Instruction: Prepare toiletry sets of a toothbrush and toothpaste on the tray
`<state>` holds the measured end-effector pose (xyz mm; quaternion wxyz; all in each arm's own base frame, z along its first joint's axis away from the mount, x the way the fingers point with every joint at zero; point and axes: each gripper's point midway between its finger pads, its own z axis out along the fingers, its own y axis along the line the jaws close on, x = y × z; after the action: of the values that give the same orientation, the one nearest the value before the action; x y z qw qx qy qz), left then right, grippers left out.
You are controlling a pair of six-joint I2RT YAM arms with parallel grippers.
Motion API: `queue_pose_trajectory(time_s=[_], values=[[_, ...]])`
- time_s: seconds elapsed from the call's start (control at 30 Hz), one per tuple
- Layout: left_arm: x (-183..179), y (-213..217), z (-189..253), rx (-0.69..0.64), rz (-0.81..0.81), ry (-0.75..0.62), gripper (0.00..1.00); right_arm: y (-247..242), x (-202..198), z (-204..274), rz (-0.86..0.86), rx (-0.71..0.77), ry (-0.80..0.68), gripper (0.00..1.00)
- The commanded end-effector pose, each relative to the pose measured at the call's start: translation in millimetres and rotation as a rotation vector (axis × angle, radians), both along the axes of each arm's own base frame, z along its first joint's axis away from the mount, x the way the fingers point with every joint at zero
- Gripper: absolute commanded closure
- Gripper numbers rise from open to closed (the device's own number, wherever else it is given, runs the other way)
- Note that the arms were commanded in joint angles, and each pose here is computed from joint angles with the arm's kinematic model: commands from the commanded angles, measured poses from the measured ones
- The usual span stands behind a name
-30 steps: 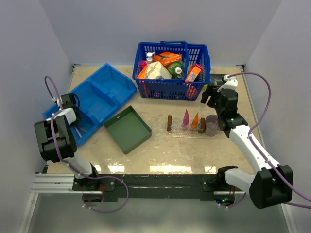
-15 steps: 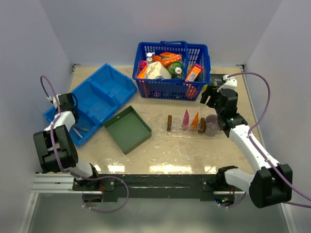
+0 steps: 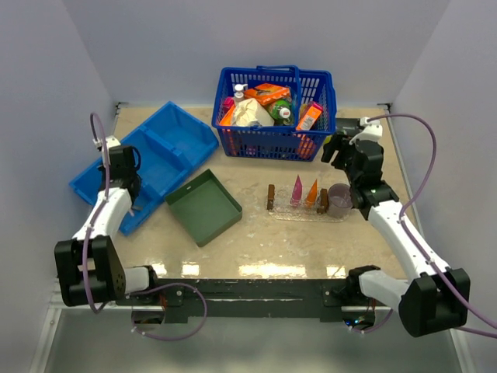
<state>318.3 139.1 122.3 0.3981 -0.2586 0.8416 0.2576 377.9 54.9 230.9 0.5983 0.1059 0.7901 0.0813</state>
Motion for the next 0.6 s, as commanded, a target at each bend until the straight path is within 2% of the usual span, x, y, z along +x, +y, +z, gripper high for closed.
queue_pose_trajectory(time_s=[0.0,0.17,0.27,0.3,0.43,0.57], values=[[-9,11,32,0.081,0.043,-0.077,1.0,3,-2,47,0.02,0.032,-0.115,0.27],[-12,-2,60,0.106,0.017,-0.17,1.0,8,-8,59,0.055,0.033,-0.144,0.27],[-10,-22,88,0.17,-0.067,-0.246,1.0,15,-13,67,0.104,0.041,-0.15,0.27],[-7,-44,102,0.181,-0.143,-0.292,1.0,17,-15,71,0.116,0.047,-0.158,0.27],[-3,-81,135,0.226,-0.33,-0.389,1.0,27,-24,84,0.18,0.062,-0.19,0.29],[4,-118,164,0.183,-0.489,-0.482,1.0,48,-32,82,0.297,0.091,-0.162,0.32]])
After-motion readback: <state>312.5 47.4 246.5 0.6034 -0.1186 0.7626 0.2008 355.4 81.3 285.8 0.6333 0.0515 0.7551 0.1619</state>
